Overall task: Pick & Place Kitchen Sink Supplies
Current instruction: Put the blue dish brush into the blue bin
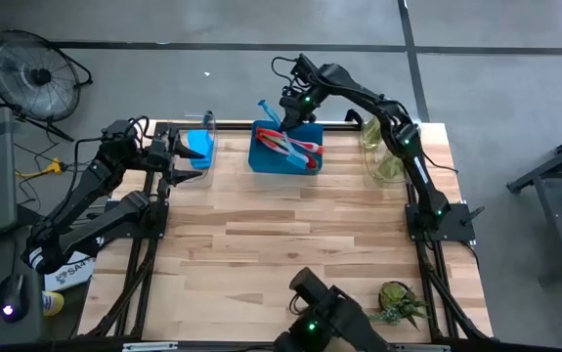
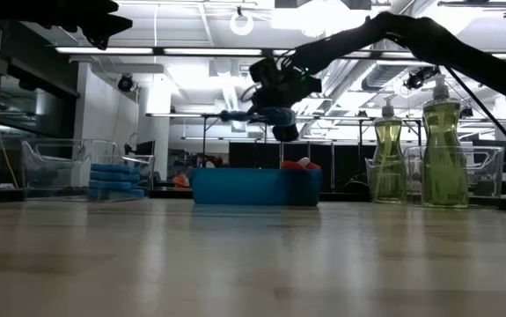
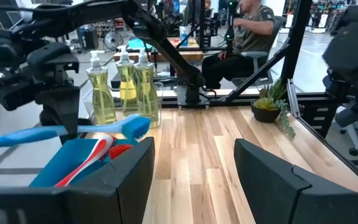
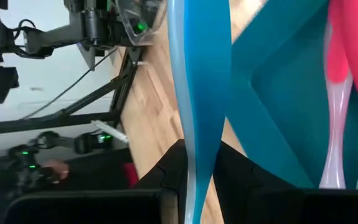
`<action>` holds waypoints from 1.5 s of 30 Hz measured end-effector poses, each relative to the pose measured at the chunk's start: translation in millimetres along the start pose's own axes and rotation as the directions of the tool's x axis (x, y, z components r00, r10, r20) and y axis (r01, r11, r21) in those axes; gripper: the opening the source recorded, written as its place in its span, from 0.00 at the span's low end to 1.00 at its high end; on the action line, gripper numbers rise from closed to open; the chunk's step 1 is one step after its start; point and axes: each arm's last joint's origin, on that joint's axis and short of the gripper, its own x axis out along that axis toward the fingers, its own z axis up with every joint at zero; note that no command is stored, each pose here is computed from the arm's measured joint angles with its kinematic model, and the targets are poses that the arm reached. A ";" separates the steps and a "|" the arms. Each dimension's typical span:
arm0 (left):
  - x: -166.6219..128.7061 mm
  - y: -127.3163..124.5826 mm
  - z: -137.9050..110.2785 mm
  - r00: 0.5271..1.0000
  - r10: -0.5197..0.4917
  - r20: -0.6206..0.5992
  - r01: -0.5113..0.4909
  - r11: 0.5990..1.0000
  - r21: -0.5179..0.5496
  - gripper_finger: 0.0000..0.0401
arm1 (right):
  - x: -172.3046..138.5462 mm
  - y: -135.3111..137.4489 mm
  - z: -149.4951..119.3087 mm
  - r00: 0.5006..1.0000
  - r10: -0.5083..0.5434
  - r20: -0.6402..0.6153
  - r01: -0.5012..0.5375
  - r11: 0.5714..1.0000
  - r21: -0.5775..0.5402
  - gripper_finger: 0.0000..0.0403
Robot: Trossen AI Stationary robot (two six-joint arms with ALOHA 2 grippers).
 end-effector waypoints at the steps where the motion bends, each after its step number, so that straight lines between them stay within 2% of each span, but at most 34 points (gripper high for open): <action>1: 0.0 0.0 -0.1 1.000 0.000 0.000 0.000 1.000 0.000 0.54 | -0.4 -3.2 -0.3 1.000 0.017 -0.011 -0.017 1.000 0.023 0.13; 4: 0.0 0.0 -0.2 1.000 0.001 -0.001 -0.001 1.000 -0.001 0.54 | 1.5 -11.6 -1.5 0.998 0.039 -0.039 -0.036 0.997 0.075 0.13; 8: 0.0 0.0 -0.2 1.000 0.001 -0.001 -0.001 1.000 0.004 0.54 | 4.4 -18.2 -2.6 0.999 0.008 -0.053 -0.002 0.993 0.114 0.11; 15: 0.0 0.1 -0.2 1.000 0.002 -0.002 -0.002 1.000 0.008 0.54 | 5.8 -19.8 -3.8 0.998 -0.035 -0.057 0.039 0.996 0.081 0.13; 22: 0.1 0.1 -0.3 1.000 0.002 -0.002 -0.002 1.000 -0.003 0.54 | 5.2 -24.3 -5.0 0.982 -0.181 -0.047 0.181 0.983 -0.010 0.12; 31: 0.0 -0.6 -3.5 1.000 -0.004 -0.026 0.003 0.999 -0.038 0.54 | 10.3 -23.2 -5.5 0.960 -0.279 -0.035 0.270 0.950 -0.155 0.13; 36: 0.0 -0.9 -5.0 0.999 -0.007 -0.036 0.005 0.999 -0.052 0.54 | 9.8 -23.7 -2.0 0.951 -0.308 0.000 0.302 0.934 -0.189 0.13; 45: -0.1 -1.1 -5.3 0.999 -0.007 -0.038 0.005 0.998 -0.057 0.54 | 26.4 -13.6 -3.9 0.921 -0.390 0.016 0.368 0.854 -0.368 0.13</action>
